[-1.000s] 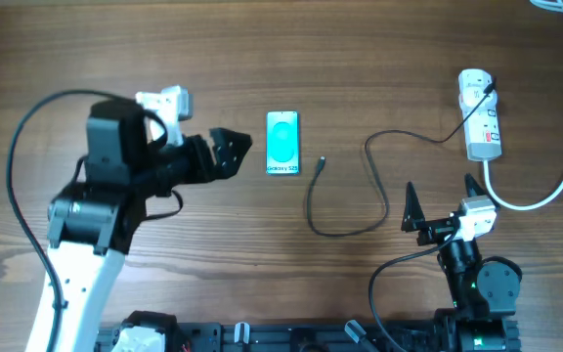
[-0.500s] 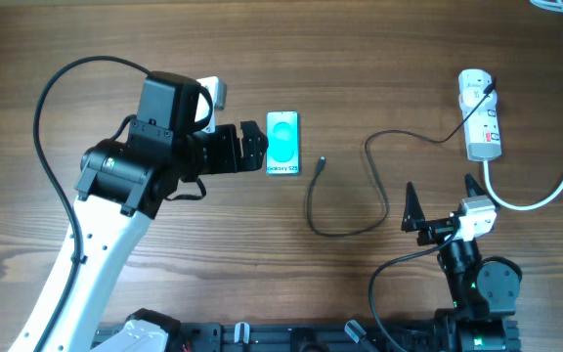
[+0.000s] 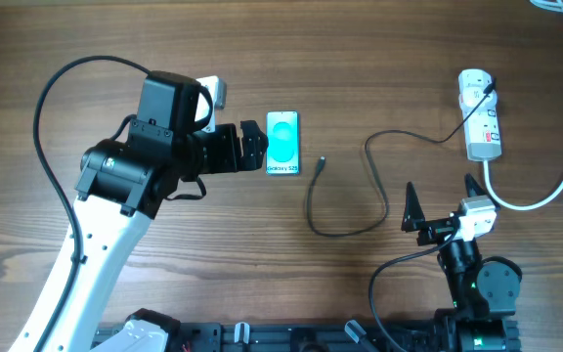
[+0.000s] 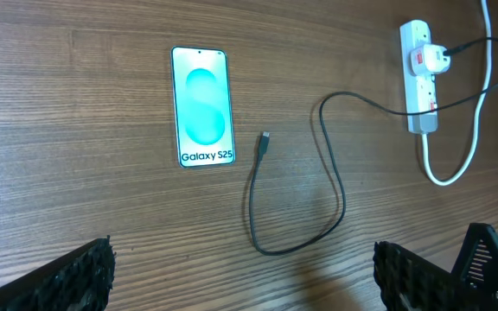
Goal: Plug charger to phone and switch on socket
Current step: 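Move the left gripper forward over the Galaxy S25 phone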
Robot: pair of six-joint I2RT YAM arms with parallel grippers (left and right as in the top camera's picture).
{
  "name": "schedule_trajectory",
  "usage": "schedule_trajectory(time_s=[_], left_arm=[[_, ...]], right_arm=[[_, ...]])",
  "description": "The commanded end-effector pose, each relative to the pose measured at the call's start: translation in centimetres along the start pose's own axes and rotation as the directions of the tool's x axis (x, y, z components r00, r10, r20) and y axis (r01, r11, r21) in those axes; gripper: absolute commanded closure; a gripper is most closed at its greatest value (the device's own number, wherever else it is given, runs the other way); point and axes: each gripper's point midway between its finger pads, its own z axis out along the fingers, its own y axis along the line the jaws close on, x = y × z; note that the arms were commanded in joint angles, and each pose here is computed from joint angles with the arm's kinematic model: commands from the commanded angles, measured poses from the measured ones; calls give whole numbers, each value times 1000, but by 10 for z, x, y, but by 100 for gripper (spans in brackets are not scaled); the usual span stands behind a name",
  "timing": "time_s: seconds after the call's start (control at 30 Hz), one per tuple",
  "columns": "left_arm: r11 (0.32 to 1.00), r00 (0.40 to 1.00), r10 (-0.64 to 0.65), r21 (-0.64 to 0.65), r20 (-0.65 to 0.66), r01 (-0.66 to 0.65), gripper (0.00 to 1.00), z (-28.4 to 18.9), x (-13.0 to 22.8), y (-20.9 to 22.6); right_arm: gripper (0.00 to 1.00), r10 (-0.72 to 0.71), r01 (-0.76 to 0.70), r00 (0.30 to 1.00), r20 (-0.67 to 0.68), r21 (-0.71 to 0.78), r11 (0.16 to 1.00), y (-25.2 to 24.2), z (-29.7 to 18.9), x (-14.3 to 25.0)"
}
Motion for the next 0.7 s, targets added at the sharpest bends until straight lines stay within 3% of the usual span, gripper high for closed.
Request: schedule_trajectory(time_s=[0.0, 0.67], left_arm=[[1000, 1000, 4, -6, 9, -4, 0, -2, -3, -2], [995, 993, -91, -48, -72, 88, 0, 8, 11, 7]], right_arm=[[0, -13, 13, 1000, 12, 8, 1000, -1, -1, -2], [0, -13, 13, 1000, 12, 8, 1000, -1, -1, -2]])
